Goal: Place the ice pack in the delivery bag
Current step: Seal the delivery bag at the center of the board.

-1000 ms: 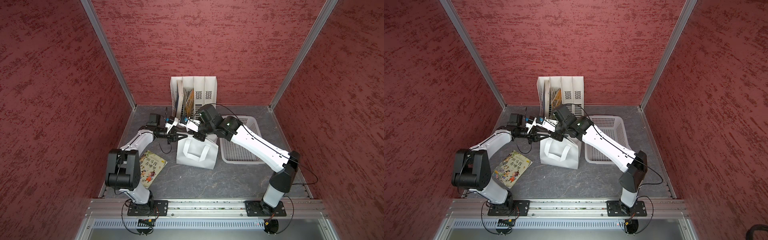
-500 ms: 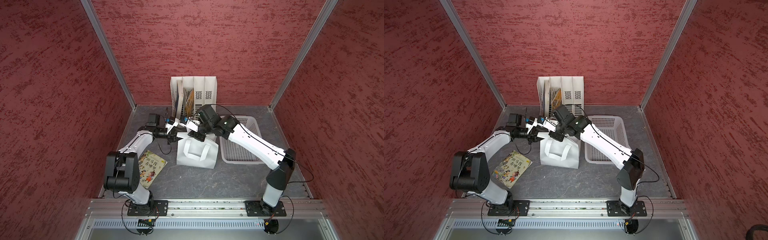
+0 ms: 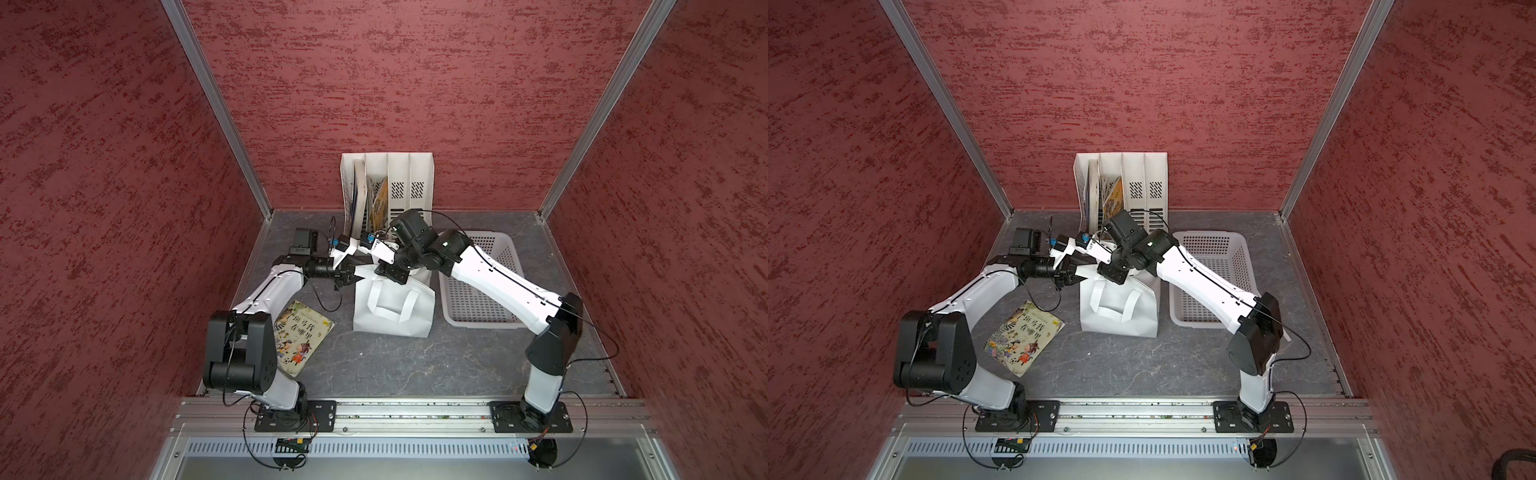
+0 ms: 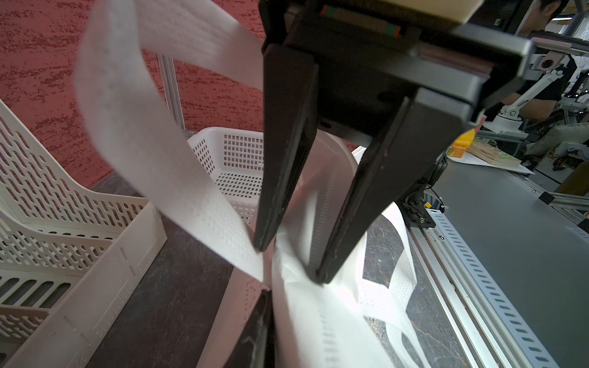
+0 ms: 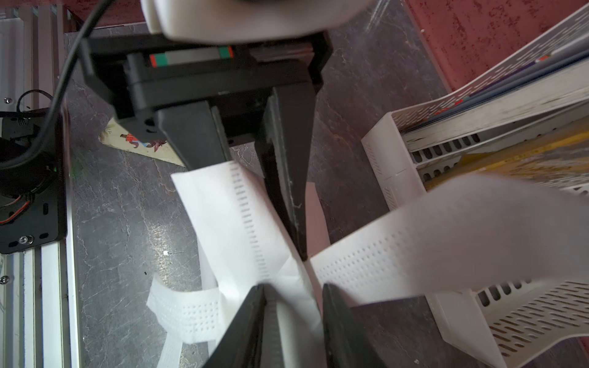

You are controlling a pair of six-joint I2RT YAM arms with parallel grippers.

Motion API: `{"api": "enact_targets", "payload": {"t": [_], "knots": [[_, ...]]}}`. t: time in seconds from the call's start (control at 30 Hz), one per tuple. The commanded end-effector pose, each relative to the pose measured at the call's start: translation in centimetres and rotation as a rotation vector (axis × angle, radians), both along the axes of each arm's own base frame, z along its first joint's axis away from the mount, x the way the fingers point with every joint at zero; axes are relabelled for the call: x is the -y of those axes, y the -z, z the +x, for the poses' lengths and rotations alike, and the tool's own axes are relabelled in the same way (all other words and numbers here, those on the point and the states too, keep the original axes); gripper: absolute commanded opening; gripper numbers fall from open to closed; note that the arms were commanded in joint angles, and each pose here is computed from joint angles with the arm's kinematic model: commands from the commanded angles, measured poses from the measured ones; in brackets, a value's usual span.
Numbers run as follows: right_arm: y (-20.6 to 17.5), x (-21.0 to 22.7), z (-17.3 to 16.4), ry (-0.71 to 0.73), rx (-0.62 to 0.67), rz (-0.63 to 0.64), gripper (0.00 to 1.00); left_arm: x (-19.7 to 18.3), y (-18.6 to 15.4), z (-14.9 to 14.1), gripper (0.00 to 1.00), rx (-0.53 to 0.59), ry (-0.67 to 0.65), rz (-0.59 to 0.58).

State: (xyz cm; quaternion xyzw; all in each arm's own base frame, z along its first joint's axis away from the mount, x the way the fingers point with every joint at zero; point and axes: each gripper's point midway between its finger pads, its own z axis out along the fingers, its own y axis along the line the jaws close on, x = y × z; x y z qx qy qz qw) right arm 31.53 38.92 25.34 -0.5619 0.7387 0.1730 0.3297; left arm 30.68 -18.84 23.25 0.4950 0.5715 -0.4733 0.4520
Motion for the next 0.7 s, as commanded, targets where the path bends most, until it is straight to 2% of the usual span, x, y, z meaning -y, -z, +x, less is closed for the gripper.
{"api": "enact_targets", "payload": {"t": [0.0, 0.13, 0.33, 0.37, 0.43, 0.47, 0.57, 0.67], "knots": [[2.9, 1.0, -0.6, 0.006, -0.12, -0.065, 0.3, 0.0, -1.2, -0.7, 0.23, 0.02, 0.014, -0.023], [3.6, 1.2, -0.6, 0.007, -0.151, -0.07, 0.23, 0.0, -1.0, -0.7, 0.23, 0.019, 0.008, -0.015], [4.3, 1.3, -0.6, -0.005, -0.165, -0.082, 0.07, -0.1, -1.1, -0.8, 0.24, 0.025, -0.002, -0.006], [4.5, 1.3, -0.5, 0.0, -0.167, -0.086, 0.09, -0.1, -1.1, -0.8, 0.24, 0.025, -0.003, -0.004], [4.7, 1.4, -0.4, 0.007, -0.165, -0.093, 0.24, -0.2, -1.0, -0.9, 0.24, 0.025, -0.006, -0.002], [4.8, 1.4, -0.3, 0.009, -0.162, -0.097, 0.28, -0.2, -1.1, -0.9, 0.24, 0.029, -0.007, -0.001], [5.3, 1.7, 0.0, 0.019, -0.151, -0.121, 0.29, -0.3, -1.1, -1.0, 0.24, 0.033, -0.013, 0.004], [5.8, 1.9, 0.1, 0.02, -0.148, -0.139, 0.25, -0.3, -1.0, -1.1, 0.24, 0.035, -0.02, 0.011]]}}
